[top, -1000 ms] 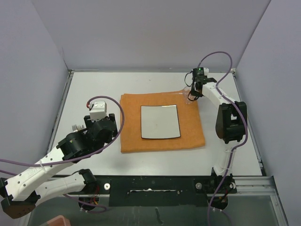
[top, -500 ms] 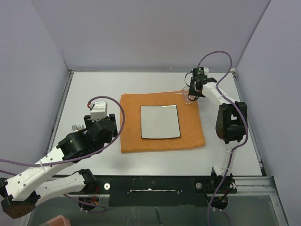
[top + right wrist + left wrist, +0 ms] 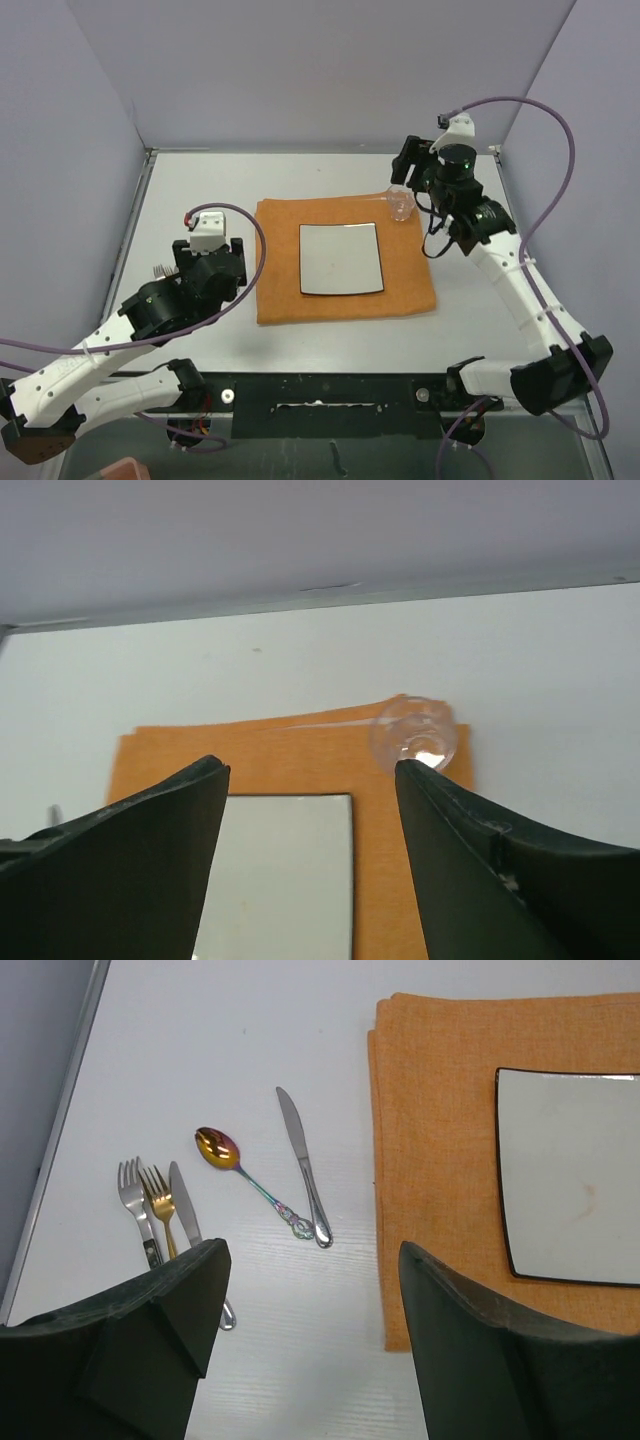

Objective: Set the dinner table for one person
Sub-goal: Place the cup on the napkin.

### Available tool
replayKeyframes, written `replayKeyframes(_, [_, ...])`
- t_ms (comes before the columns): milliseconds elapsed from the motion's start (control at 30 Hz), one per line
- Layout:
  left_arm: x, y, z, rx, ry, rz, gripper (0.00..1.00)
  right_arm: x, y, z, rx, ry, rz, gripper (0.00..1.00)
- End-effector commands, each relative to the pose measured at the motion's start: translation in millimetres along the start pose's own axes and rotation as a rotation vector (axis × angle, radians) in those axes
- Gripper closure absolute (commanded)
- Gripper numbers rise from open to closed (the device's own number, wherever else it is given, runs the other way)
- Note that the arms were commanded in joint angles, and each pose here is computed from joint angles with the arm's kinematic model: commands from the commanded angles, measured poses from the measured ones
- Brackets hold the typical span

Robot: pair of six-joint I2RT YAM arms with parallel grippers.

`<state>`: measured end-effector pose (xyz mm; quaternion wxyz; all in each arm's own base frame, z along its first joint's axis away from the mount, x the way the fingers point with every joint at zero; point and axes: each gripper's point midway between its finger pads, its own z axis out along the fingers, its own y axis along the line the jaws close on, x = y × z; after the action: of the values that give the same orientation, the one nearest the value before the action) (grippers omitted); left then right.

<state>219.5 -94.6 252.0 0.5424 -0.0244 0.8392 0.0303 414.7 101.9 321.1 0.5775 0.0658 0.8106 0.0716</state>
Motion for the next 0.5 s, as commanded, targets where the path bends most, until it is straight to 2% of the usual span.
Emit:
replayKeyframes(0, [-40, 20, -11, -0.081, -0.123, -0.093, 0.31, 37, 38, -19, -0.216, 0.037, 0.017, 0.37])
replayKeyframes(67, [-38, 35, -12, -0.158, -0.127, -0.119, 0.28, 52, 43, -29, -0.264, 0.062, -0.015, 0.57])
replayKeyframes(167, [-27, 59, -12, -0.269, -0.083, -0.182, 0.26, 55, 52, -47, -0.361, 0.054, -0.058, 0.94])
replayKeyframes(200, [-22, 69, -12, -0.310, -0.059, -0.213, 0.26, 56, 56, -52, -0.396, 0.062, -0.076, 1.00])
replayKeyframes(267, [-11, 87, -13, -0.382, -0.014, -0.284, 0.26, 57, 63, -60, -0.441, 0.076, -0.105, 1.00])
replayKeyframes(367, [-12, 101, -15, -0.396, -0.004, -0.355, 0.26, 65, 78, -68, -0.533, 0.118, -0.151, 1.00])
replayKeyframes(400, [-17, 101, -16, -0.372, -0.019, -0.348, 0.26, 69, 85, -69, -0.560, 0.137, -0.180, 1.00])
replayKeyframes(467, [-24, 109, -22, -0.372, -0.048, -0.318, 0.22, 79, 97, -69, -0.586, 0.178, -0.233, 0.93])
